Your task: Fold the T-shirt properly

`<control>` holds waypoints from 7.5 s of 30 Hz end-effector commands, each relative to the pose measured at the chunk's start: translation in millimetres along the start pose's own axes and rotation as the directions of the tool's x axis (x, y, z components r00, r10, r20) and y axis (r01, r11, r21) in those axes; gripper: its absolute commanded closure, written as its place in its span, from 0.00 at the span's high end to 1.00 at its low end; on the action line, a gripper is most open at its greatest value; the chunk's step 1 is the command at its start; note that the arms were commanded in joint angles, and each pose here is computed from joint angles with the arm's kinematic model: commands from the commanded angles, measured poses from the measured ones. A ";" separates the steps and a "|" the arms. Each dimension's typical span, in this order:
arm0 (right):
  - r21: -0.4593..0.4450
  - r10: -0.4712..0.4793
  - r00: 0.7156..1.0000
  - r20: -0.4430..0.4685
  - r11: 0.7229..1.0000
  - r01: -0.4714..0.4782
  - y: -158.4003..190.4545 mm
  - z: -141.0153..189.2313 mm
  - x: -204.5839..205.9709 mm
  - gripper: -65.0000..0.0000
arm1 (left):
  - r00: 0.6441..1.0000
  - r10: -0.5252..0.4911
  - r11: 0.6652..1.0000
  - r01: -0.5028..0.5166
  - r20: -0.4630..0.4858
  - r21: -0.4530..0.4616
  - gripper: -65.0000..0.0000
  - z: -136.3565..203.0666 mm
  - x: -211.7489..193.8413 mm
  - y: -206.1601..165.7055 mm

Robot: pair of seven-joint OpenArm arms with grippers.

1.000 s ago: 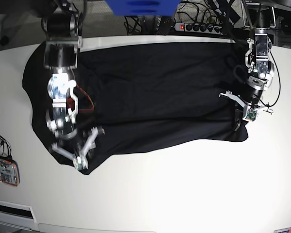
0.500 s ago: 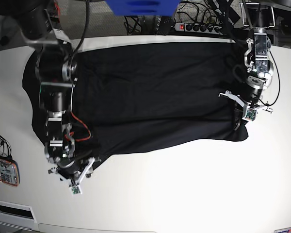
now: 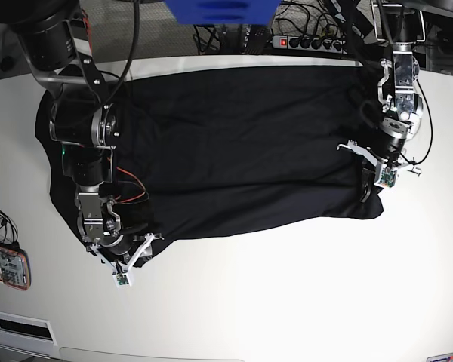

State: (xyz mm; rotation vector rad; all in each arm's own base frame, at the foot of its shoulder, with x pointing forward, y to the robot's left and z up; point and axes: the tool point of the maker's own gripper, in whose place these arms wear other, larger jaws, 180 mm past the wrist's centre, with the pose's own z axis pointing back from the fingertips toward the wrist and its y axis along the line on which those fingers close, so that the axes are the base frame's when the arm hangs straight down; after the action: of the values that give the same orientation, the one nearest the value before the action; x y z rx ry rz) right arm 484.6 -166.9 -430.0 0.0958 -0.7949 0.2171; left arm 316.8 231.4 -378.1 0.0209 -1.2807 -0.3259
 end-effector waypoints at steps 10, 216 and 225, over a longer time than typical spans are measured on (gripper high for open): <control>-0.009 0.011 0.999 0.049 1.000 -0.010 -4.8 3.0 27.2 0.00 | 0.998 -0.010 1.000 0.010 0.057 0.015 0.00 -2.1 17.2 8.7; -0.193 0.169 0.949 0.265 0.974 -0.119 62.5 219.1 -72.2 0.46 | 0.965 -0.045 0.999 0.038 0.260 0.030 1.00 69.5 23.8 -55.9; -0.218 0.163 0.957 0.238 0.970 -0.111 50.4 207.2 -49.0 0.46 | 0.993 0.041 0.995 -0.029 0.113 -0.099 1.00 49.0 -3.8 -112.9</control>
State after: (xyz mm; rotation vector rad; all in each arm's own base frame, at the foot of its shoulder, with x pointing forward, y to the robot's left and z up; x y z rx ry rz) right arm 288.4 -159.9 -334.4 -0.1259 -1.0204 0.2639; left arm 239.0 130.8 -400.8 -0.1061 -1.3283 -0.3718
